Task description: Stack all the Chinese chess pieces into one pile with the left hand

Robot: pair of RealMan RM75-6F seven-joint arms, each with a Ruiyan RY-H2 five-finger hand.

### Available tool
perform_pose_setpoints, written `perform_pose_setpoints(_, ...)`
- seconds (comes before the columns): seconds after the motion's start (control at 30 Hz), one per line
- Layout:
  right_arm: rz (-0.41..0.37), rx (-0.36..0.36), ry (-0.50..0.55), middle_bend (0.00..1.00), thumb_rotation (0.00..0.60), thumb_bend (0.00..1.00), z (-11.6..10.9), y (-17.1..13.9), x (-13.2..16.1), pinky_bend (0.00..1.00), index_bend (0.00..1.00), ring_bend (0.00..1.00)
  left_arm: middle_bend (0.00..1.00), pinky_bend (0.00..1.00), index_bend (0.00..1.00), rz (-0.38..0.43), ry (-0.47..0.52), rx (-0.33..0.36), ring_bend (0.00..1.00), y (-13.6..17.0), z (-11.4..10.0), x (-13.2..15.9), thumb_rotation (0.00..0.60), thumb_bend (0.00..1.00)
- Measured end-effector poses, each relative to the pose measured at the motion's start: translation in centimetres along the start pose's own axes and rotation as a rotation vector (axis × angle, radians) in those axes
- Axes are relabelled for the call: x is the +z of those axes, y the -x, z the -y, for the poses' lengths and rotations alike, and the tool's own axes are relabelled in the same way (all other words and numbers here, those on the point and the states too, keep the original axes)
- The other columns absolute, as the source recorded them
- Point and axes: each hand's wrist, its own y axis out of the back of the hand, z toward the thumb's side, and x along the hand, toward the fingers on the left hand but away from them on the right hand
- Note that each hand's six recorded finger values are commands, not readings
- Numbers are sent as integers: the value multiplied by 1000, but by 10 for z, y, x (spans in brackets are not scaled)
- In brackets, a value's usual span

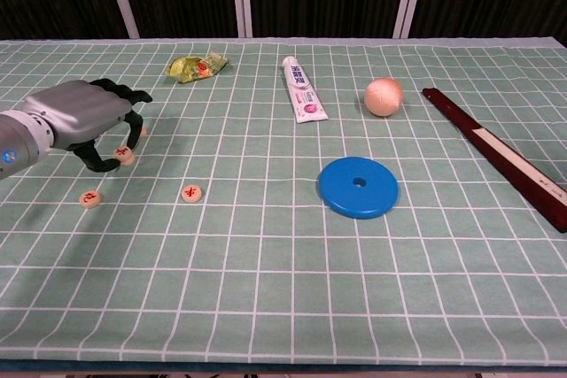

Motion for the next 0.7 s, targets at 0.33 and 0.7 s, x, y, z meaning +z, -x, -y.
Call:
perform_pose_setpoints(0.33, 3, -2, -5, 13, 600, 233, 0, 0, 0, 0, 95, 0, 0, 0, 463, -3, -15, 1, 0, 1, -1, -2, 600, 339)
perform_pose_setpoints(0.7, 7, -5, -6, 13, 600, 233, 0, 0, -1, 0, 95, 0, 0, 0, 455, 2, -27, 6, 0, 0, -3, 3, 600, 339)
